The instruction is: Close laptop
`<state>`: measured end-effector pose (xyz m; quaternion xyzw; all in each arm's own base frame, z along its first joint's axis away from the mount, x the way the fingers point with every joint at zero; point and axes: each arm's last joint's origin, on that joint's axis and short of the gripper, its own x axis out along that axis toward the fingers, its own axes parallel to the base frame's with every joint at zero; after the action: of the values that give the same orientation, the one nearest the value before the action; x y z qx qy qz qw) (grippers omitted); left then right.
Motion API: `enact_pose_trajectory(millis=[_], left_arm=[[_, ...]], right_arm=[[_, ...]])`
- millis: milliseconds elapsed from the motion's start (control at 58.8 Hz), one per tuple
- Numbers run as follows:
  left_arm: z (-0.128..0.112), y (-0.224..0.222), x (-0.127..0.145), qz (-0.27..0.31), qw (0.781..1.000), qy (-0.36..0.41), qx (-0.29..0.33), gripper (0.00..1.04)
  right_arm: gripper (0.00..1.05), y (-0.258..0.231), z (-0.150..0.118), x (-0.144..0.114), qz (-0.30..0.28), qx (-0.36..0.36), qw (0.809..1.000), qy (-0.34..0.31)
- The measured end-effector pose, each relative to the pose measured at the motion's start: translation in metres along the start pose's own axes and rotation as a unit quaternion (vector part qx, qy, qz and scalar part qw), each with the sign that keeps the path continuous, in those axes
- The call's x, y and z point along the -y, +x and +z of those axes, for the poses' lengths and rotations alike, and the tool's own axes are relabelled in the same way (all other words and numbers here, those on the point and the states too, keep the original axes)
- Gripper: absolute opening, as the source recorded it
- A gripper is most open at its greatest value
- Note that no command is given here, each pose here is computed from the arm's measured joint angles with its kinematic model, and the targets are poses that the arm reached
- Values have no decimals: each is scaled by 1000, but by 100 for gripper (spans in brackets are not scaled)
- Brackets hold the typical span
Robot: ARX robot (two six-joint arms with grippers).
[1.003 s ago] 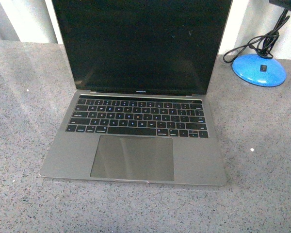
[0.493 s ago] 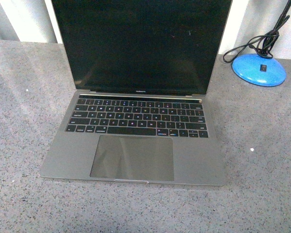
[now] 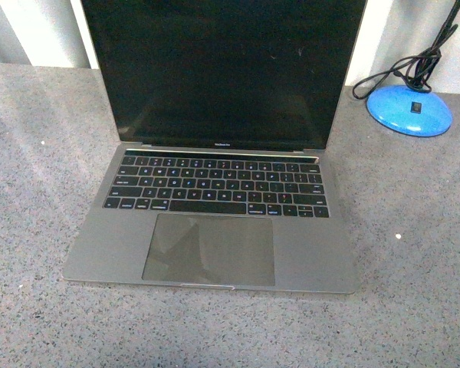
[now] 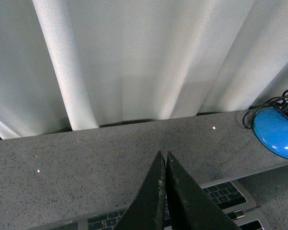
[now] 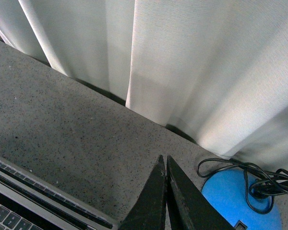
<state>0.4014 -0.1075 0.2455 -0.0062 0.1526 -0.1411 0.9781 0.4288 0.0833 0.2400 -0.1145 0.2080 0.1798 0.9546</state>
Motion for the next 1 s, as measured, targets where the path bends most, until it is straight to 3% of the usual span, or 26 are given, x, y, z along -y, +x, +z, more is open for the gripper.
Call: enact_pose_trajectory(millis=[272, 459, 646, 1003], left_arm=[[14, 18, -2, 14, 1000, 9, -16, 4], [13, 30, -8, 30, 998, 8, -62, 4], [7, 37, -16, 49, 994, 11, -96, 4], [6, 37, -20, 54, 993, 13, -100, 4]], right_arm=[[1, 20, 11, 5, 7, 5, 1000, 4], [1, 31, 10, 3, 11, 2, 1000, 11], [1, 39, 6, -7, 22, -3, 1000, 18], [1, 46, 9, -29, 39, 0, 999, 24]])
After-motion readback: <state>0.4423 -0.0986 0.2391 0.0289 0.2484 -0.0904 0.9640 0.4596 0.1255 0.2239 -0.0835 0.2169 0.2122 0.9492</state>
